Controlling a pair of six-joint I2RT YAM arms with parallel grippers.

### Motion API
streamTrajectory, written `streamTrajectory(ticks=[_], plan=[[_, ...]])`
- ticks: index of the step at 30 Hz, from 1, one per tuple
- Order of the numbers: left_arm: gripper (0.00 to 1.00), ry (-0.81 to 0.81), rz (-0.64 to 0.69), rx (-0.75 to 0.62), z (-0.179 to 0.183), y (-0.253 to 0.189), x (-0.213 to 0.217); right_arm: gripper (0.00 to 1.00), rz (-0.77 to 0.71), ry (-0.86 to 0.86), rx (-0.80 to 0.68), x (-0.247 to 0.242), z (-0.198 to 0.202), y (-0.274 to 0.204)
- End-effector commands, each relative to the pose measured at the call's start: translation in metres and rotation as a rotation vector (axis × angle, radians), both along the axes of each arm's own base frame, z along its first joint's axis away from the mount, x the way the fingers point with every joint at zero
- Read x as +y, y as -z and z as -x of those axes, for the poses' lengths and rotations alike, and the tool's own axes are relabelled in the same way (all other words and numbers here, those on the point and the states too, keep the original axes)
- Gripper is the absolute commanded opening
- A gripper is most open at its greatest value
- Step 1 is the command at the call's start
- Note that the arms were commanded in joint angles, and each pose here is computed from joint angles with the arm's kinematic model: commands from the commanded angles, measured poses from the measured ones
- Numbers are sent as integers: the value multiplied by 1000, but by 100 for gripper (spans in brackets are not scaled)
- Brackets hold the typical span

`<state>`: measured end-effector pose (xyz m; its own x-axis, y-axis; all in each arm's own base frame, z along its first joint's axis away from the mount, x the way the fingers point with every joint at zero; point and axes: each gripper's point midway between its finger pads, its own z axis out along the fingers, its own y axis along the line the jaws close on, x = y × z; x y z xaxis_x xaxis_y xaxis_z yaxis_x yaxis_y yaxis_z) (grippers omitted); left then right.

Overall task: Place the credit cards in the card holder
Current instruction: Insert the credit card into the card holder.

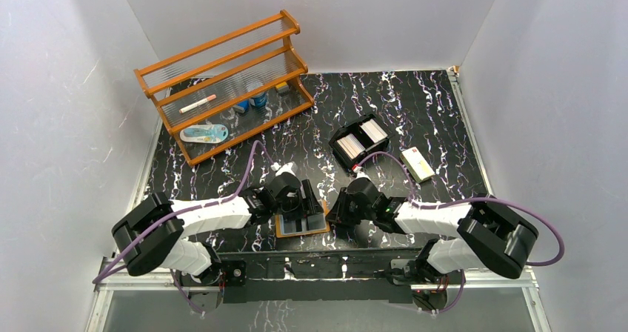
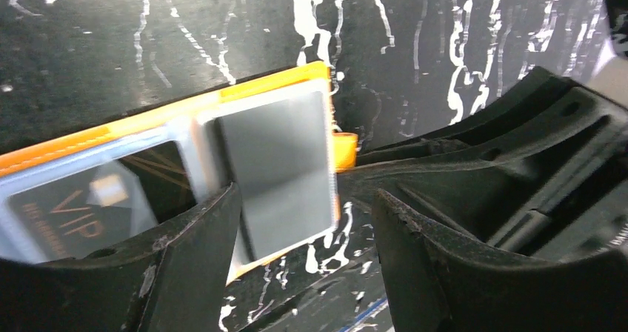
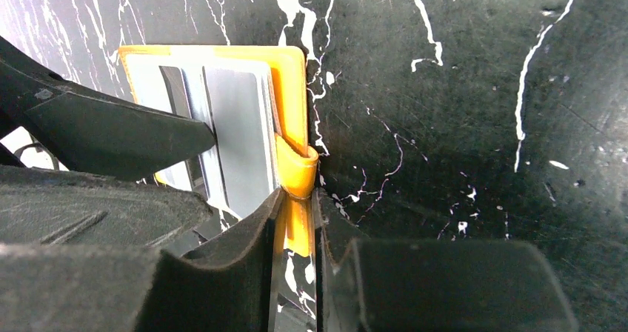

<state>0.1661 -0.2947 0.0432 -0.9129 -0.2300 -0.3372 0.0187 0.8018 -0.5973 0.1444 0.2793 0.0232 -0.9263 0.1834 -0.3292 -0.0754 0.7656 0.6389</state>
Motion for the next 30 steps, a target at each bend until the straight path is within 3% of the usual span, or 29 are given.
streamTrajectory(ticks=[1, 7, 17, 23, 30], plan=[[64, 39, 111, -76, -7, -28, -20, 27, 87, -9, 3, -13, 3, 19], [64, 46, 104, -90, -8, -33, -19, 28, 112, 5, 1, -18, 2, 16], [64, -41, -100, -56, -6, -45, 37, 33, 59, 36, -44, -14, -5, -33], [68, -94, -102, -17, 2, -44, 67, 33, 34, -10, -76, 12, -8, -53], [75, -111, -70, 20, 10, -32, 79, 34, 104, -51, -96, 30, -19, -44]])
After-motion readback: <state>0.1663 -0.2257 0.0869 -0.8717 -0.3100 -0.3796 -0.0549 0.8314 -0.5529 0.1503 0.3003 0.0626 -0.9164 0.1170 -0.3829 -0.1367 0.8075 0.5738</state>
